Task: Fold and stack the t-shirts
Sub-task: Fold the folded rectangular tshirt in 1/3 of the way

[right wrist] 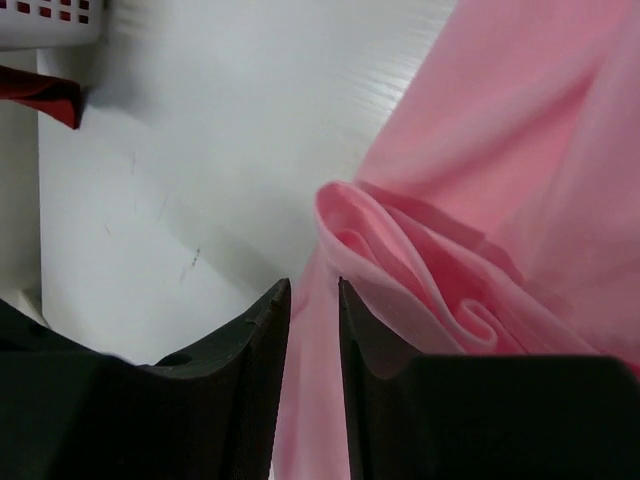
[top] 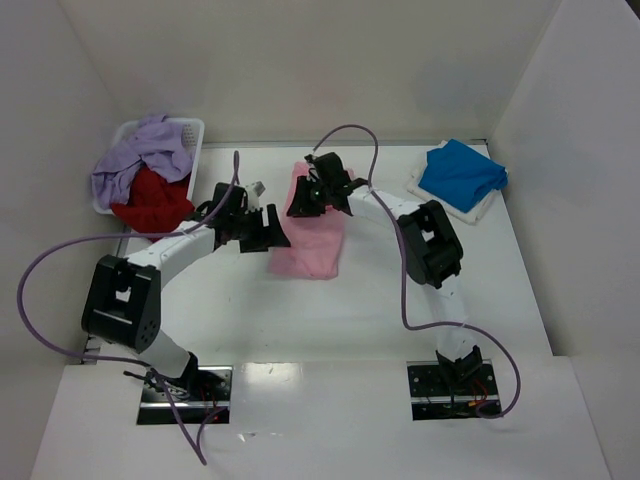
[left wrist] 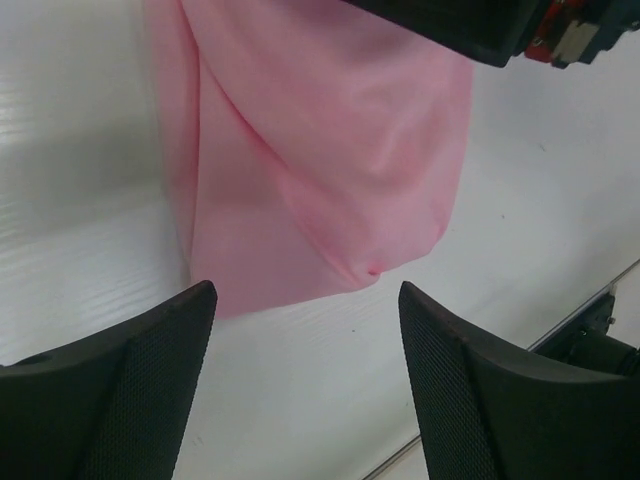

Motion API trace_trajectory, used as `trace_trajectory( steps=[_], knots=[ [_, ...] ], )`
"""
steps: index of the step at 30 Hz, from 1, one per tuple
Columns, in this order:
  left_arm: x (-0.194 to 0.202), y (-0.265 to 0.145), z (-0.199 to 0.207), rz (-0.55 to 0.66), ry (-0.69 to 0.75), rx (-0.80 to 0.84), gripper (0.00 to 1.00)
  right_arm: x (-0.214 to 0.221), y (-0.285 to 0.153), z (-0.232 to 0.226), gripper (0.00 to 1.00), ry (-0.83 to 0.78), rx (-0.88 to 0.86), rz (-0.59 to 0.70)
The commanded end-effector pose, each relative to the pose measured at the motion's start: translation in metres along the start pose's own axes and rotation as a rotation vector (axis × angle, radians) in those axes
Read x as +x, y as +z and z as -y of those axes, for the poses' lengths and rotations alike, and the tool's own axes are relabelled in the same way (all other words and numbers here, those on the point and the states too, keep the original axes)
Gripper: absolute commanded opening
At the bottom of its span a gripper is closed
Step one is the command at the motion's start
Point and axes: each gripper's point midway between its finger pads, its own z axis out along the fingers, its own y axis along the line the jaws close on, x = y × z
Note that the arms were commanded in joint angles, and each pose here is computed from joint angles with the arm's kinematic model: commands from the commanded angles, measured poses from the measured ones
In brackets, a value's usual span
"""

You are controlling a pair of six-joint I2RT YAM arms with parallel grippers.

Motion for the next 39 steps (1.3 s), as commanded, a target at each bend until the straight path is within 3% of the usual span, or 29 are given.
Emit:
trace_trajectory(
  steps=[1, 5, 11, 18, 25, 33, 39],
  knots=[
    [0.016, 0.027, -0.002, -0.071, -0.028, 0.023, 0.81, -0.005, 0.011, -0.017, 0.32, -0.033, -0.05, -0.006],
    [0.023, 0.041, -0.006, -0.106, -0.04, 0.044, 0.72, 0.0, 0.018, -0.008, 0.32, -0.043, -0.03, -0.018],
    [0.028, 0.051, -0.011, -0.132, -0.035, 0.023, 0.7, 0.01, 0.029, 0.005, 0.32, -0.03, -0.002, -0.044],
    [0.036, 0.051, -0.023, -0.158, -0.045, -0.036, 0.42, 0.013, 0.038, 0.02, 0.23, -0.029, 0.051, -0.046],
    [0.052, 0.045, -0.046, -0.185, -0.076, -0.156, 0.35, 0.007, 0.037, 0.035, 0.23, -0.012, 0.076, -0.034],
    [0.026, 0.028, -0.028, -0.108, -0.008, -0.123, 0.72, 0.008, 0.034, 0.041, 0.23, -0.003, 0.086, -0.036],
    [0.011, 0.021, -0.025, -0.06, 0.043, -0.135, 0.82, 0.005, 0.029, 0.033, 0.23, -0.009, 0.059, -0.032]
  ],
)
